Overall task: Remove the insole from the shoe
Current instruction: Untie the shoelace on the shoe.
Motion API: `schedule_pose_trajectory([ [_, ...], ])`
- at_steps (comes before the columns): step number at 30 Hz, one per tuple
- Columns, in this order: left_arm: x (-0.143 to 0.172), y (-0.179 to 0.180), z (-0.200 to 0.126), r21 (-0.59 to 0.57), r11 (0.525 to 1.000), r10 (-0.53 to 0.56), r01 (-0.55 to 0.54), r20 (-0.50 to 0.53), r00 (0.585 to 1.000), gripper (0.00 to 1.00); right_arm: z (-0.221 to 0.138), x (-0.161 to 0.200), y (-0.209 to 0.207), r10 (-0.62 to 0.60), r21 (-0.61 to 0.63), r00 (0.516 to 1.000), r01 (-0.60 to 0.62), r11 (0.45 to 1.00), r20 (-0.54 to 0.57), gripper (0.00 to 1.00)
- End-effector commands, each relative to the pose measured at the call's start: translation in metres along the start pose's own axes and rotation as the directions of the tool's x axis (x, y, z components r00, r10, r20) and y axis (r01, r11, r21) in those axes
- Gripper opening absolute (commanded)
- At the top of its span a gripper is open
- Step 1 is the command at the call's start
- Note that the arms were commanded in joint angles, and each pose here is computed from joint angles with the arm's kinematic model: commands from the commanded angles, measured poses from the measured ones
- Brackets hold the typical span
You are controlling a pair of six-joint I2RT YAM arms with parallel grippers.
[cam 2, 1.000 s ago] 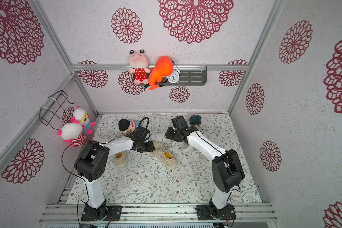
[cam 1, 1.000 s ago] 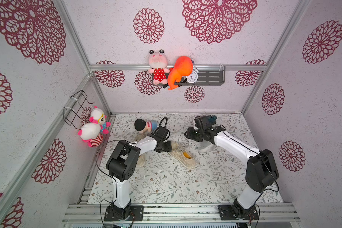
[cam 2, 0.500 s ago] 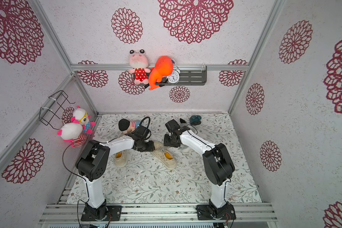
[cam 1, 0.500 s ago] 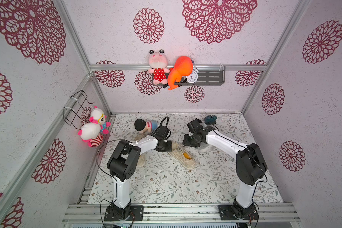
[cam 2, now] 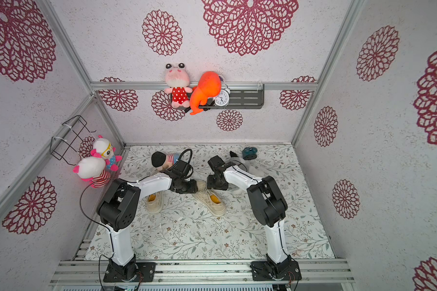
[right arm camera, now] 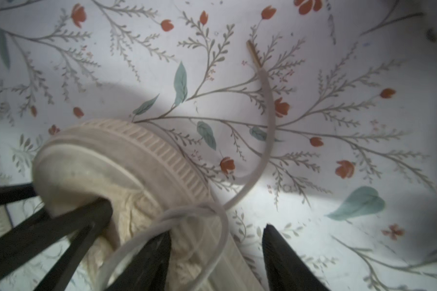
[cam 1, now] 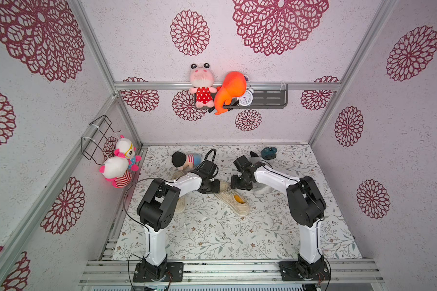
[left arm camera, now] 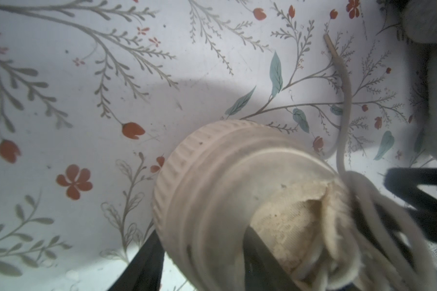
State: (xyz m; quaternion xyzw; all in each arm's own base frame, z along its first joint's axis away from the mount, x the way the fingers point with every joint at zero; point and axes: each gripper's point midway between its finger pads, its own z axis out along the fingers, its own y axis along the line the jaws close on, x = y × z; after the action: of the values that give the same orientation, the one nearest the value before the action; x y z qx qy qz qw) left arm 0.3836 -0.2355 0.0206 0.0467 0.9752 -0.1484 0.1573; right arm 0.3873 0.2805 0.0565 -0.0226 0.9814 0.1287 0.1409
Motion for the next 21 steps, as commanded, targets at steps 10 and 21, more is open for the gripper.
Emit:
schedule_pose_trajectory([
  [10, 0.090, 0.016, 0.021, -0.064, 0.997, 0.028, -0.048, -0.277, 0.961, 0.51, 0.005, -0.105, 0.024, -0.031, 0.071, 0.968, 0.014, 0.997, 0.250, 0.76],
  [21, 0.094, 0.018, 0.019, -0.065, 0.997, 0.019, -0.038, -0.272, 0.962, 0.51, -0.058, -0.152, 0.033, 0.030, -0.002, 0.934, -0.032, 1.000, 0.357, 0.75],
])
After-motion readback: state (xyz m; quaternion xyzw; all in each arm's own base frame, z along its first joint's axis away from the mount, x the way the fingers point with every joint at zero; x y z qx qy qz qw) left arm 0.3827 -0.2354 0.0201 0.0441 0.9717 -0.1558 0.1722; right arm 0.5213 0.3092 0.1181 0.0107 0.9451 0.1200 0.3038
